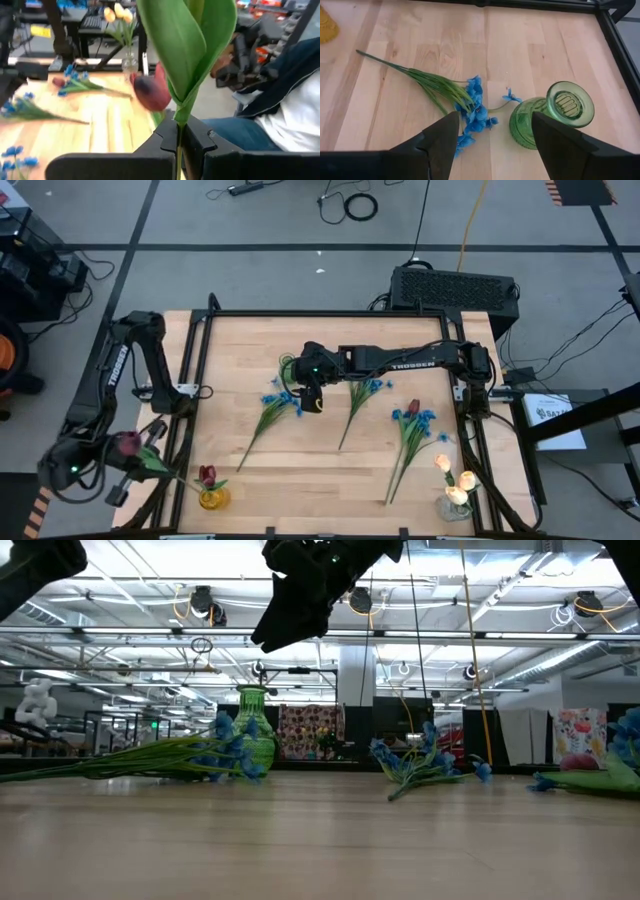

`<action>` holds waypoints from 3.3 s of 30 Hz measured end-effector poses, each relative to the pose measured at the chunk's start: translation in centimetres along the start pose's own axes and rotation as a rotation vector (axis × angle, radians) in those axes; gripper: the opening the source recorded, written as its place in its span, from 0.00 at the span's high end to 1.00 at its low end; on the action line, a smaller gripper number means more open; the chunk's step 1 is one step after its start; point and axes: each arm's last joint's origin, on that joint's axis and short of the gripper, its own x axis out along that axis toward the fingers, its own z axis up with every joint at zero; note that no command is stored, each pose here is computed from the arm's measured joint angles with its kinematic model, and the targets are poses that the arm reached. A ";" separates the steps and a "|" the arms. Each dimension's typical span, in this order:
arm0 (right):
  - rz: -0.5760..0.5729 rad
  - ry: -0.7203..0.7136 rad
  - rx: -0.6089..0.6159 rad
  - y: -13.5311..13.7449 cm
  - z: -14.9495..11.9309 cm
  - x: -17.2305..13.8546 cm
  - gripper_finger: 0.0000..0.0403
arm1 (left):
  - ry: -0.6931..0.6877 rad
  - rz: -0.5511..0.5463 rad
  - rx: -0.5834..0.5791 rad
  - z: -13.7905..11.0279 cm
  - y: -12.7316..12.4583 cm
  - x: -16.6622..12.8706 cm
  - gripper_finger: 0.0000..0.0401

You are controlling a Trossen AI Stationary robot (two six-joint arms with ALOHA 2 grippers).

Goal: Sort flowers into vase by color
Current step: Put the left red flower into the yellow vase, then put the red flower into the yellow vase

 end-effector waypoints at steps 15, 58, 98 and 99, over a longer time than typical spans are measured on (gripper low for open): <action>0.000 0.000 0.002 0.0 0.0 0.0 0.40 | 0.086 0.040 0.018 -2.1 -1.3 1.8 0.97; 0.004 0.006 0.002 0.0 -0.1 0.0 0.40 | 0.350 -0.043 0.031 -3.4 -1.2 2.6 0.61; 0.011 0.017 -0.016 0.4 -0.2 0.0 0.40 | 0.654 -0.140 -0.249 -0.2 7.4 -2.5 0.62; 0.011 0.017 -0.016 0.4 -0.2 0.0 0.40 | 0.663 -0.115 -0.247 -0.3 7.7 -2.5 0.62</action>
